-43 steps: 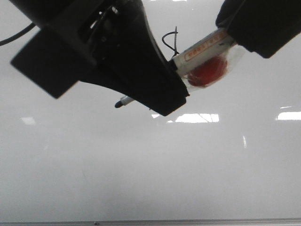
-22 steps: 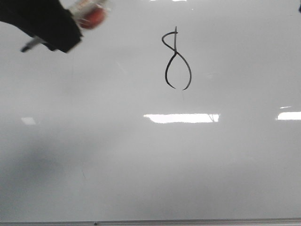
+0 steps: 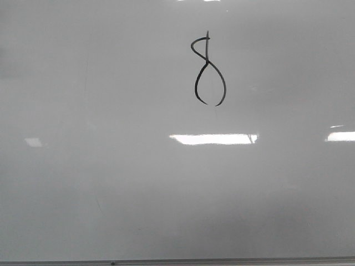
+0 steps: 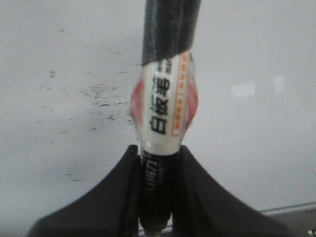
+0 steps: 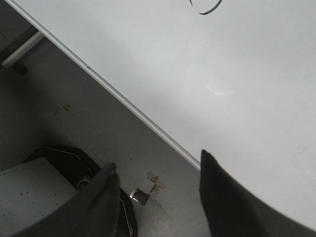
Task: Write number 8 on whiteboard
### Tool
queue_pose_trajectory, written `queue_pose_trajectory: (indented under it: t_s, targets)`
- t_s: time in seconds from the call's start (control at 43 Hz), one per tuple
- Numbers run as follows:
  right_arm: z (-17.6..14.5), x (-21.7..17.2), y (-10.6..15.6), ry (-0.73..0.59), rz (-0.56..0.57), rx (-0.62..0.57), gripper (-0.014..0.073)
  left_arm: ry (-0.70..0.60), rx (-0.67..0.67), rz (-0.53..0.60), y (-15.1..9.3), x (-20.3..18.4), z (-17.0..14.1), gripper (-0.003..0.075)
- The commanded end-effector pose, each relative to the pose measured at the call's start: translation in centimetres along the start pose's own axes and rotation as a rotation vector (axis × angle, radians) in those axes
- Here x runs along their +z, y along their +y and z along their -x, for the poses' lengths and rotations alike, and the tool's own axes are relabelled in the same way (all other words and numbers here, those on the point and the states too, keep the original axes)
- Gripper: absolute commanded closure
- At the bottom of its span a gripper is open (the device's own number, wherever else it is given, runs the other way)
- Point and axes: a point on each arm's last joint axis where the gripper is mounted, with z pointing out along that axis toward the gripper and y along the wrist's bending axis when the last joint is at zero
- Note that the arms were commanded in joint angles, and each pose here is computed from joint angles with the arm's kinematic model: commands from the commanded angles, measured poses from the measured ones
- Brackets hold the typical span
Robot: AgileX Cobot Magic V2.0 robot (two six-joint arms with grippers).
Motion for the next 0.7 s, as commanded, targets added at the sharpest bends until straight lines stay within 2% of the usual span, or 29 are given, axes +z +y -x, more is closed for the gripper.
queue_pose_trajectory:
  t_s: [0.0,0.256,0.395,0.674]
  targets:
    - [0.8,-0.9,-0.1,-0.078,-0.022,0.002,0.0204,-0.101,-0.116,0.023,1.2,0.3,1.5,0.0741]
    - [0.8,-0.9,-0.1,-0.076,-0.021,0.002,0.0204,-0.057,-0.123,0.022,1.3,4.7,1.7,0.0741]
    - [0.8,-0.9,-0.1,-0.076,-0.021,0.002,0.0204,-0.049,-0.181,0.011,1.1,6.8,1.9,0.0741]
    - [0.7,-0.9,-0.1,-0.074,-0.02,0.002,0.0204,-0.058,-0.206,-0.006,0.7,9.2,1.9,0.0737]
